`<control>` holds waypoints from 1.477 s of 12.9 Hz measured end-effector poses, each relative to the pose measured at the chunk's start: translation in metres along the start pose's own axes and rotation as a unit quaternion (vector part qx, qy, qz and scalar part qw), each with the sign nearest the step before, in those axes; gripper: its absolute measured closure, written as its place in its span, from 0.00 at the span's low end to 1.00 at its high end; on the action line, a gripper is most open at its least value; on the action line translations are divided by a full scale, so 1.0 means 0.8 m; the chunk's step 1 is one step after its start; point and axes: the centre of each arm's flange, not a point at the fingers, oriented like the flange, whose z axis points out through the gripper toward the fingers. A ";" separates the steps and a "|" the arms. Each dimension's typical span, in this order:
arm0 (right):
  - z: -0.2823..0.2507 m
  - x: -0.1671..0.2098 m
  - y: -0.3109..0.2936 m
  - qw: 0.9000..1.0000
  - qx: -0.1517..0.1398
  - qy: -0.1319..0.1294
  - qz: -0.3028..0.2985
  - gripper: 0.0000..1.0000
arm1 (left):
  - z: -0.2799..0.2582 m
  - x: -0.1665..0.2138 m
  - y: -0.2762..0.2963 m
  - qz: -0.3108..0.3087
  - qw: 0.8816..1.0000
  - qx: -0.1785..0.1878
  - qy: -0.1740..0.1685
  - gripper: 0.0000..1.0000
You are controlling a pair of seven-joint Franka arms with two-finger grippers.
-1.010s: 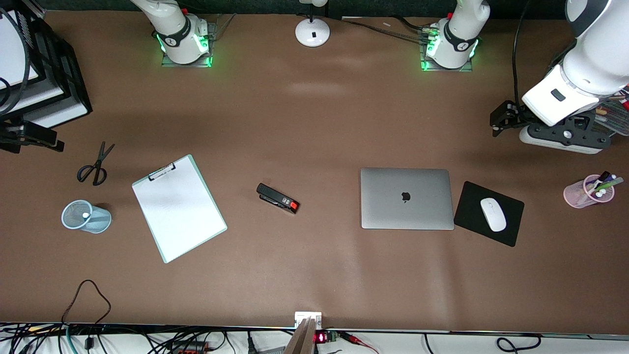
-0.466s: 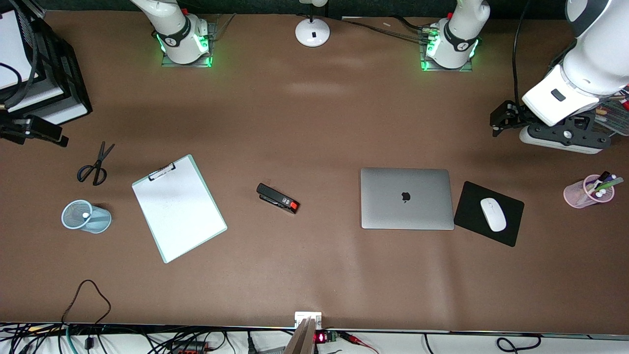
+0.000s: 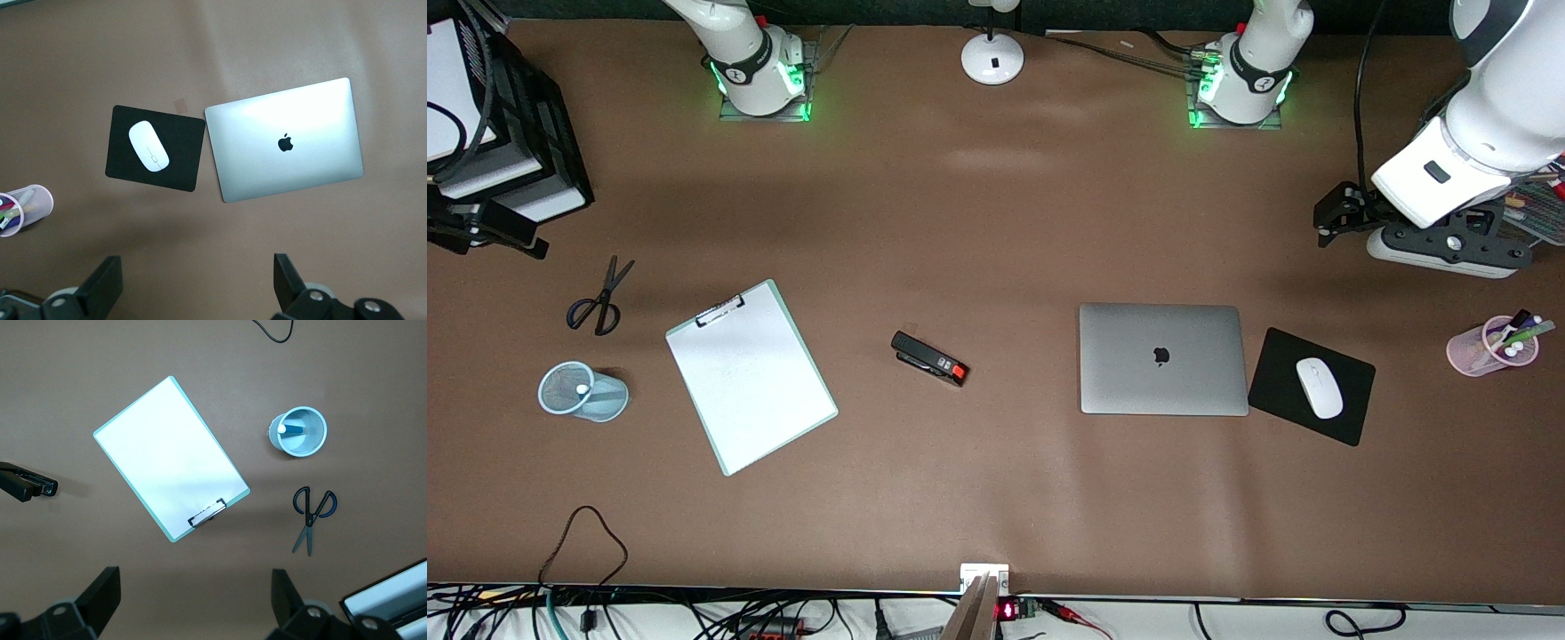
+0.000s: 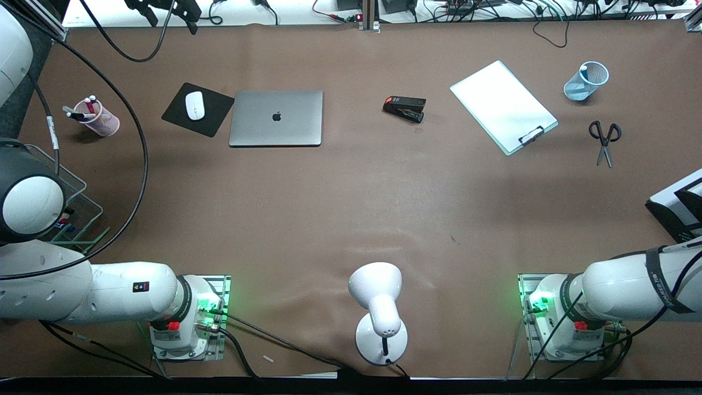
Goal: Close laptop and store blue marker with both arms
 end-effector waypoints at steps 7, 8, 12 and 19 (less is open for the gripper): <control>0.008 0.000 0.000 1.000 0.000 -0.007 0.000 0.00 | 0.000 0.000 0.000 0.000 1.000 0.000 0.000 0.00; 0.010 0.000 0.000 1.000 0.000 -0.008 0.000 0.00 | 0.000 0.000 0.000 0.000 1.000 0.000 0.000 0.00; 0.017 0.000 0.001 1.000 -0.003 -0.014 0.000 0.00 | 0.000 0.000 0.000 0.000 1.000 0.000 -0.001 0.00; 0.012 -0.019 0.003 0.999 -0.009 -0.037 -0.001 0.00 | 0.001 -0.001 0.000 0.000 1.000 0.000 -0.005 0.00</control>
